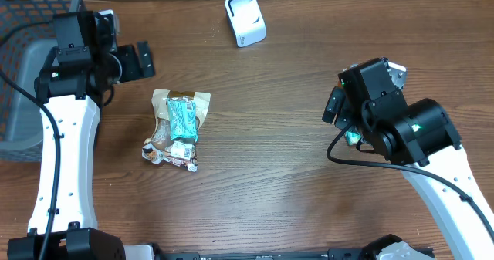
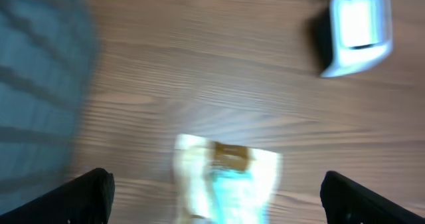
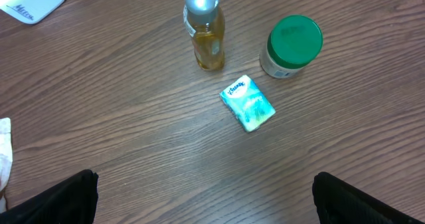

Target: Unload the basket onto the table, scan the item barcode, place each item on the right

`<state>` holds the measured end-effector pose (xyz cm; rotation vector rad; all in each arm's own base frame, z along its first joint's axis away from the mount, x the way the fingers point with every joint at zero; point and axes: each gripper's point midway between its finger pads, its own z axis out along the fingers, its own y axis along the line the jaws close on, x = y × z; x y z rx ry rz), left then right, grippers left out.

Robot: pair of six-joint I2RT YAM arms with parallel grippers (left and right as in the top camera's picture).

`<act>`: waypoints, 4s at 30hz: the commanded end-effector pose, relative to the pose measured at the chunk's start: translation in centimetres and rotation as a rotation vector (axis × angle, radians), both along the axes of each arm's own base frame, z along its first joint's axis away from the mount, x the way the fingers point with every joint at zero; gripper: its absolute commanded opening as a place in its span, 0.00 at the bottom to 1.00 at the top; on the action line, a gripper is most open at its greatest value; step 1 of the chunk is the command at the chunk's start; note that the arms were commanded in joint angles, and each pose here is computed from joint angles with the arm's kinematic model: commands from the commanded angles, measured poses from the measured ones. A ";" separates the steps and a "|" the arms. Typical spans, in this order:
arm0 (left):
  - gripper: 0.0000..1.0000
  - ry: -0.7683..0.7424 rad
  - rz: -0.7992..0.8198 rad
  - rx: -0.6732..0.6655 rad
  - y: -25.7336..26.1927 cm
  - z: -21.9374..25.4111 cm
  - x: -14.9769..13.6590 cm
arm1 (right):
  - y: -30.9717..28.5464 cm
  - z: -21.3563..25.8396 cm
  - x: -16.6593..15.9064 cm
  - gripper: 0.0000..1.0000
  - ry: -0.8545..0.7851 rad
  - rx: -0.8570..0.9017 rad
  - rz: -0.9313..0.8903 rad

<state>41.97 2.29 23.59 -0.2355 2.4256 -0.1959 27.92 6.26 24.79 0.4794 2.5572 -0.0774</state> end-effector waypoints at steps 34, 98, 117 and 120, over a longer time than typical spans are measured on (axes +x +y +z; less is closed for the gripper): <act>0.29 0.280 -0.255 -0.146 -18.2 -4.9 -4.8 | -0.3 0.8 0.1 1.00 -0.031 0.003 -0.014; 0.04 0.717 -0.248 -0.226 -13.4 -14.6 -5.8 | -0.3 0.8 0.1 1.00 -0.031 0.003 -0.014; 0.05 0.749 -0.408 -0.162 -23.5 -19.4 -11.0 | -0.3 0.8 0.1 1.00 -0.031 0.003 -0.014; 0.25 0.761 -0.408 -0.158 -23.5 -19.3 -11.2 | -0.3 0.8 0.1 1.00 -0.031 0.003 -0.014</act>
